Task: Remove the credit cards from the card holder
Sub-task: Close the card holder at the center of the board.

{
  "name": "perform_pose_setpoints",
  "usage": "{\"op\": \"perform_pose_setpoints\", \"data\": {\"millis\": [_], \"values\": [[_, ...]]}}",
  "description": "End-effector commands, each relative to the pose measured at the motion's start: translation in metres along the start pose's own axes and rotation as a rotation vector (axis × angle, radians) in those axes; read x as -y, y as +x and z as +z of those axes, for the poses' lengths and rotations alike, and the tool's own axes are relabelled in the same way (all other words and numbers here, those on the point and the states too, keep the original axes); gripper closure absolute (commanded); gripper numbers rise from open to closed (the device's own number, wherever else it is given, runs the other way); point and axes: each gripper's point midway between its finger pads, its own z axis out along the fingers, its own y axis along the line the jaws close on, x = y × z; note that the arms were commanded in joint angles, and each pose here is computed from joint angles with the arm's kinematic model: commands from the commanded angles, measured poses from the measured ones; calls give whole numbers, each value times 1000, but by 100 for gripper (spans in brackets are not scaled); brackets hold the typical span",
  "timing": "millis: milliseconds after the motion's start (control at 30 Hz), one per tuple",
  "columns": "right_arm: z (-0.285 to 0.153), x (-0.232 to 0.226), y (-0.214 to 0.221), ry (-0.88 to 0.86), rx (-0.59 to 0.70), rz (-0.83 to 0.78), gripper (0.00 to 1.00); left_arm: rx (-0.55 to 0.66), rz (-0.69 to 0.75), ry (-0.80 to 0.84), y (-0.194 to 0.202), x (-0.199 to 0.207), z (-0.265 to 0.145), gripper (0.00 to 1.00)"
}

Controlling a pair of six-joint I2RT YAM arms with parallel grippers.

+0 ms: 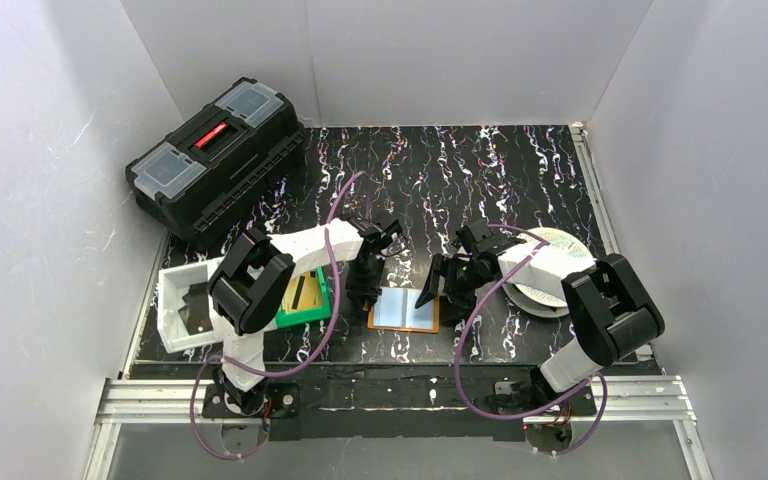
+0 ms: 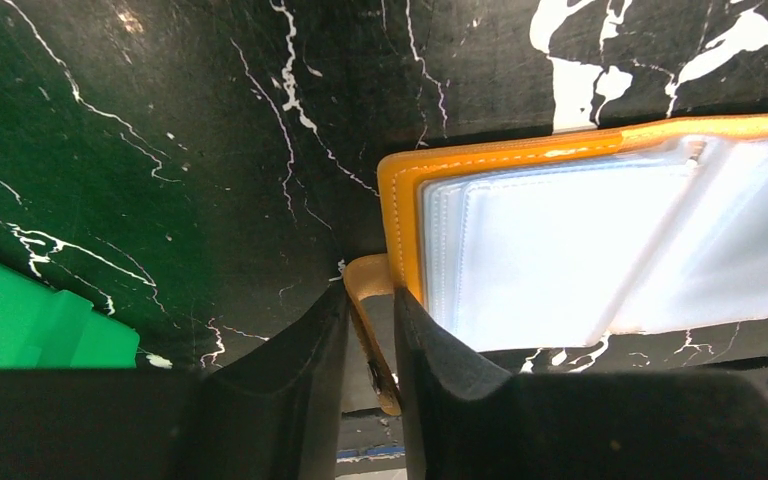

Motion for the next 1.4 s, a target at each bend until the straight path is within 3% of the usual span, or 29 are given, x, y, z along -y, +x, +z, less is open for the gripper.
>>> {"op": "perform_pose_setpoints", "data": {"millis": [0,333,667,1000,1367], "values": [[14,17,5,29,-22,24,18,-17,-23,-23,6,-4,14,83],[9,2,1,-74,-17,42,21,-43,-53,-7,10,0,19,100],[-29,-45,-9,-314,56,10,21,-44,-59,-7,10,1,19,100],[-29,-67,-8,-466,5,19,21,-41,-46,10,10,11,17,100],[-27,-75,-15,-487,1,22,22,-37,-48,32,8,20,16,100]]}}
